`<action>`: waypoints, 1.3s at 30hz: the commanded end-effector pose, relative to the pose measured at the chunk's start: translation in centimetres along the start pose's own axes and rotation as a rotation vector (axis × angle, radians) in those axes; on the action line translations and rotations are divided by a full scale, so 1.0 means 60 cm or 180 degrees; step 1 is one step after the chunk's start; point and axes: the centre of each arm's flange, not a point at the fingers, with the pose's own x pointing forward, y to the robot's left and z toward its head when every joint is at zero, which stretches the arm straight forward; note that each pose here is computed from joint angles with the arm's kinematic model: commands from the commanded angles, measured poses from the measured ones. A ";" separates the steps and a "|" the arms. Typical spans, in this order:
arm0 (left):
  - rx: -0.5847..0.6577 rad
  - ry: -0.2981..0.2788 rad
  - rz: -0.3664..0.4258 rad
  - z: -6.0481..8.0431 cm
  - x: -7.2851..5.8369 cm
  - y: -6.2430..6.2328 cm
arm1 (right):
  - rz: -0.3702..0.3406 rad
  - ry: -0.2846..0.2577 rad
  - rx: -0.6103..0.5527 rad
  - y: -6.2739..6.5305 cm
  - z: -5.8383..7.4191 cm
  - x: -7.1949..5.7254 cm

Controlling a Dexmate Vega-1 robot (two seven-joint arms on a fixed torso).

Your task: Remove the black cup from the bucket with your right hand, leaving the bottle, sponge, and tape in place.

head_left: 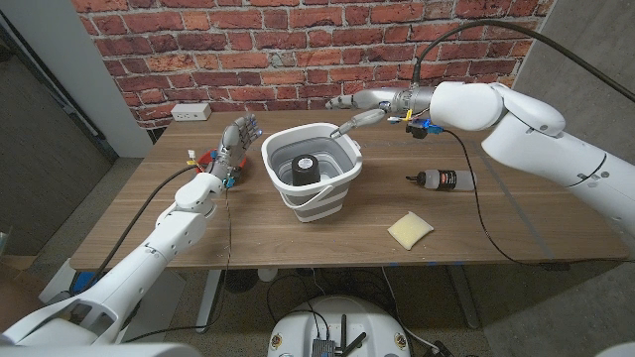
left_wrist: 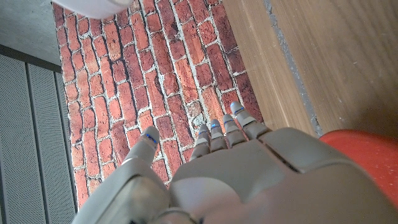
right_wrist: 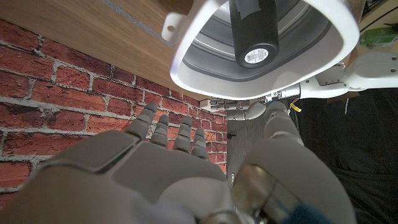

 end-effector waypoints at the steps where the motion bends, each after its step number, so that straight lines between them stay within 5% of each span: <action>1: -0.0004 0.0013 0.0001 -0.003 -0.006 -0.001 | 0.0320 0.0036 -0.0315 -0.010 0.023 0.016; 39: -0.0012 0.0030 -0.0061 -0.008 -0.009 -0.002 | 0.0899 -0.0042 -0.1085 0.000 0.084 0.091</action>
